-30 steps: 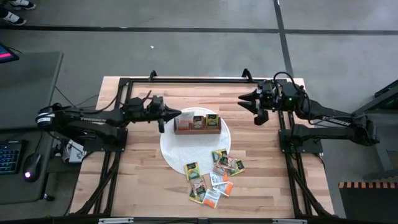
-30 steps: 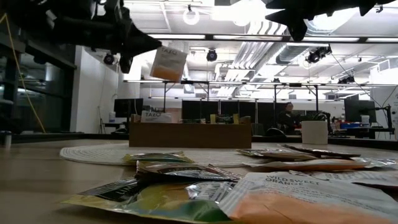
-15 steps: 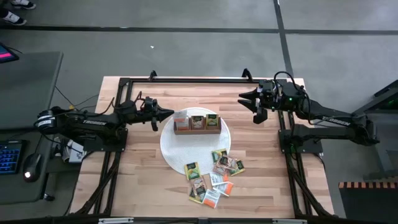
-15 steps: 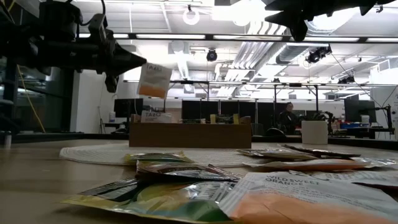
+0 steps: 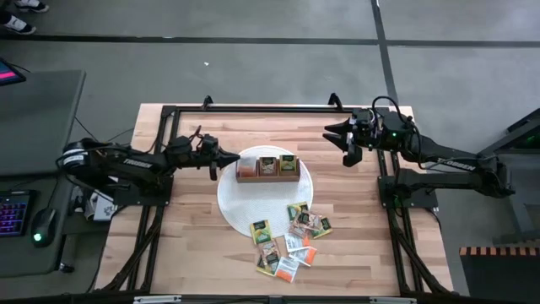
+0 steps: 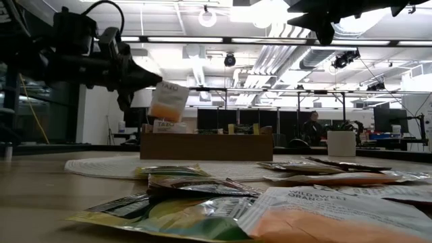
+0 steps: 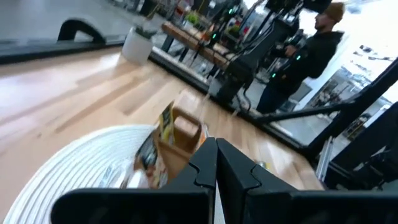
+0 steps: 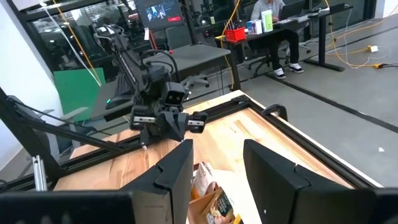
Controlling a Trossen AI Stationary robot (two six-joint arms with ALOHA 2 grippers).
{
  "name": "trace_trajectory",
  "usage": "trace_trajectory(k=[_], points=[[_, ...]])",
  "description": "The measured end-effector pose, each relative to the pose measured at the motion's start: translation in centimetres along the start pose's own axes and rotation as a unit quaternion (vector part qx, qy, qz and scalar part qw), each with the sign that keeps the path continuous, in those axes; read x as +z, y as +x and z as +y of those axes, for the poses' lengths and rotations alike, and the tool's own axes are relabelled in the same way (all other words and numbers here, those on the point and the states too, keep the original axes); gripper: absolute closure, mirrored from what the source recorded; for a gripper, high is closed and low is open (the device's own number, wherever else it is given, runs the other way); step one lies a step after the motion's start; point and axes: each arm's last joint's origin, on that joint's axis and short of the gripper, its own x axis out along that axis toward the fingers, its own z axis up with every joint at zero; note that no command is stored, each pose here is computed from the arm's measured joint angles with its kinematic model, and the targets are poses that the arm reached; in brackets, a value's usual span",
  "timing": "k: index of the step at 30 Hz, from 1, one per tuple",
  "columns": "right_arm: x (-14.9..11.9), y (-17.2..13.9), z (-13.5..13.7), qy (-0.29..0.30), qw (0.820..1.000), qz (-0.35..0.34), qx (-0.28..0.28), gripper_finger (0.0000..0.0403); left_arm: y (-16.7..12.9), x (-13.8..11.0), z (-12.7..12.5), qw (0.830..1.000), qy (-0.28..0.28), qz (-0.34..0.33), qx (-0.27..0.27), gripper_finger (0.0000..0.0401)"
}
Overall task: Pick & Place Tea
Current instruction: Put the orange tea bag into the left section of the wooden organizer
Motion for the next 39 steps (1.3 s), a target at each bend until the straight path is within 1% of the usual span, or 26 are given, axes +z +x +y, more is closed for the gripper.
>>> trace_trajectory(k=[8, 15, 24, 27, 33, 39], points=[[0.0, 0.0, 0.0, 0.005, 1.0, 0.0, 0.0, 0.0265, 0.7, -1.4, 0.9, 0.999, -0.015, 0.032, 0.016, 0.0401], [0.0, 0.0, 0.0, 0.005, 1.0, 0.0, 0.0, 0.0265, 1.7, -1.4, 1.3, 0.999, -0.016, 0.035, 0.016, 0.0401], [0.0, 0.0, 0.0, 0.004, 1.0, 0.001, 0.002, 0.0265, 2.3, -2.5, 2.1, 0.997, -0.026, 0.069, 0.03, 0.0401], [0.0, 0.0, 0.0, 0.005, 1.0, 0.001, 0.003, 0.0265, 2.4, -2.8, 2.3, 0.996, -0.034, 0.076, 0.043, 0.0401], [0.0, 0.0, 0.0, 0.004, 1.0, 0.001, 0.003, 0.0265, 2.2, -3.5, 2.9, 0.989, -0.049, 0.092, 0.101, 0.0401], [0.0, 0.0, 0.0, 0.003, 1.0, 0.001, 0.003, 0.0265, 2.2, -3.4, 2.9, 0.989, -0.056, 0.088, 0.101, 0.04]])
